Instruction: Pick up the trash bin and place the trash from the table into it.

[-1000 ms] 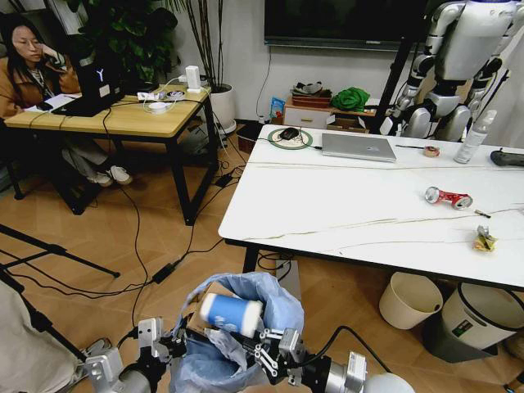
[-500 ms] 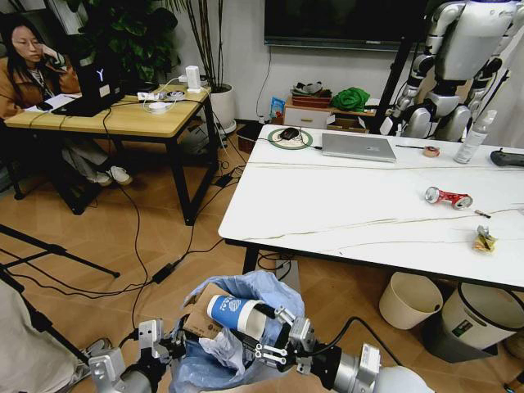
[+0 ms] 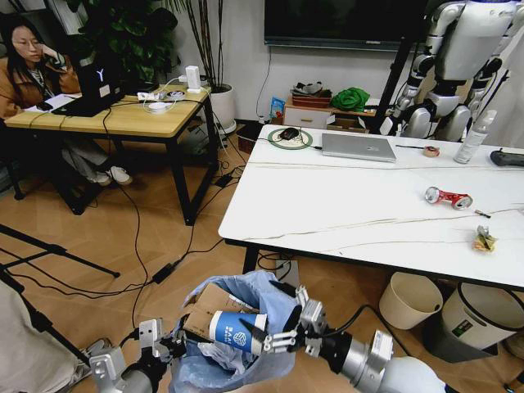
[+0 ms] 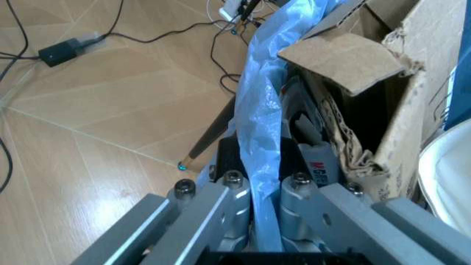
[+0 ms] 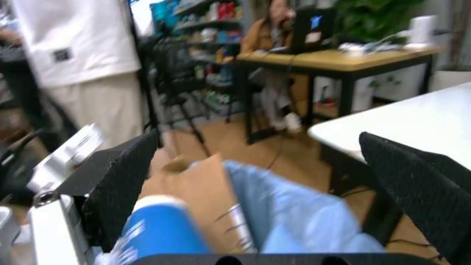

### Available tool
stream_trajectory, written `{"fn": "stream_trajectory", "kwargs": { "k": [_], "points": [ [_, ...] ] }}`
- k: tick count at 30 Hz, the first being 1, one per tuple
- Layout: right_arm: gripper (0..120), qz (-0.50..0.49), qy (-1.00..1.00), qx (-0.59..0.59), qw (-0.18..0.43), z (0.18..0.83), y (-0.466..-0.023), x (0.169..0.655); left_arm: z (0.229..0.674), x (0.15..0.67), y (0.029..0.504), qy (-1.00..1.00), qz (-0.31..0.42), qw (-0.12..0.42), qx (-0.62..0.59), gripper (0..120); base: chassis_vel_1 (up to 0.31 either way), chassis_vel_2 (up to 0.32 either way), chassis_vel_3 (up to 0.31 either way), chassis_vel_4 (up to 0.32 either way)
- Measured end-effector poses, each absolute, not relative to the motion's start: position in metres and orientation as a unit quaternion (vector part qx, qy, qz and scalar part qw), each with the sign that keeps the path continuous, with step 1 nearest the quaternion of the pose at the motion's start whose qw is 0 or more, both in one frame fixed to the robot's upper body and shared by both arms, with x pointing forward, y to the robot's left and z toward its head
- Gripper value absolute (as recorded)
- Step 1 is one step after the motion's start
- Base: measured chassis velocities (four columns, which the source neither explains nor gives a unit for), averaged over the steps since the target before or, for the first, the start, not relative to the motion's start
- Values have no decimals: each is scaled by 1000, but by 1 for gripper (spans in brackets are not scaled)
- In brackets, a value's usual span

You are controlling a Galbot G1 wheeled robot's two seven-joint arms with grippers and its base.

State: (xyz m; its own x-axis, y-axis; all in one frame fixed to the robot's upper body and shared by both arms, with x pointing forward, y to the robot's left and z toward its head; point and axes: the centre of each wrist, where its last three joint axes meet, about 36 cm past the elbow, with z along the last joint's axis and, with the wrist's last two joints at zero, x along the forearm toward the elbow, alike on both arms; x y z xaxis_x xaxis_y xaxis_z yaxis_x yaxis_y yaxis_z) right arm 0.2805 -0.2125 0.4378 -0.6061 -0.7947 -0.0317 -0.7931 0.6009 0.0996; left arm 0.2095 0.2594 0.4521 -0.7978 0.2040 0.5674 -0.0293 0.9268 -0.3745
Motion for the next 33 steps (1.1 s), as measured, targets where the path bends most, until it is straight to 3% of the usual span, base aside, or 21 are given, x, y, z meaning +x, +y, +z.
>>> {"fn": "stream_trajectory", "kwargs": {
  "k": [6, 11, 19, 27, 33],
  "points": [
    [100, -75, -951, 300, -28, 445, -223, 299, 452, 209, 257, -929, 191, 313, -46, 0, 0, 0, 0, 0],
    [100, -59, -977, 181, -93, 440, -274, 316, 449, 212, 259, -931, 188, 310, -48, 0, 0, 0, 0, 0],
    [100, -35, -993, 39, -104, 439, -328, 292, 443, 215, 261, -930, 185, 311, -58, 0, 0, 0, 0, 0],
    [100, -63, -993, -23, -99, 423, -331, 260, 445, 216, 263, -932, 182, 307, -63, 0, 0, 0, 0, 0],
    [100, -97, -990, -53, -90, 387, -310, 231, 446, 214, 262, -930, 186, 308, -70, 0, 0, 0, 0, 0]
  ]
}}
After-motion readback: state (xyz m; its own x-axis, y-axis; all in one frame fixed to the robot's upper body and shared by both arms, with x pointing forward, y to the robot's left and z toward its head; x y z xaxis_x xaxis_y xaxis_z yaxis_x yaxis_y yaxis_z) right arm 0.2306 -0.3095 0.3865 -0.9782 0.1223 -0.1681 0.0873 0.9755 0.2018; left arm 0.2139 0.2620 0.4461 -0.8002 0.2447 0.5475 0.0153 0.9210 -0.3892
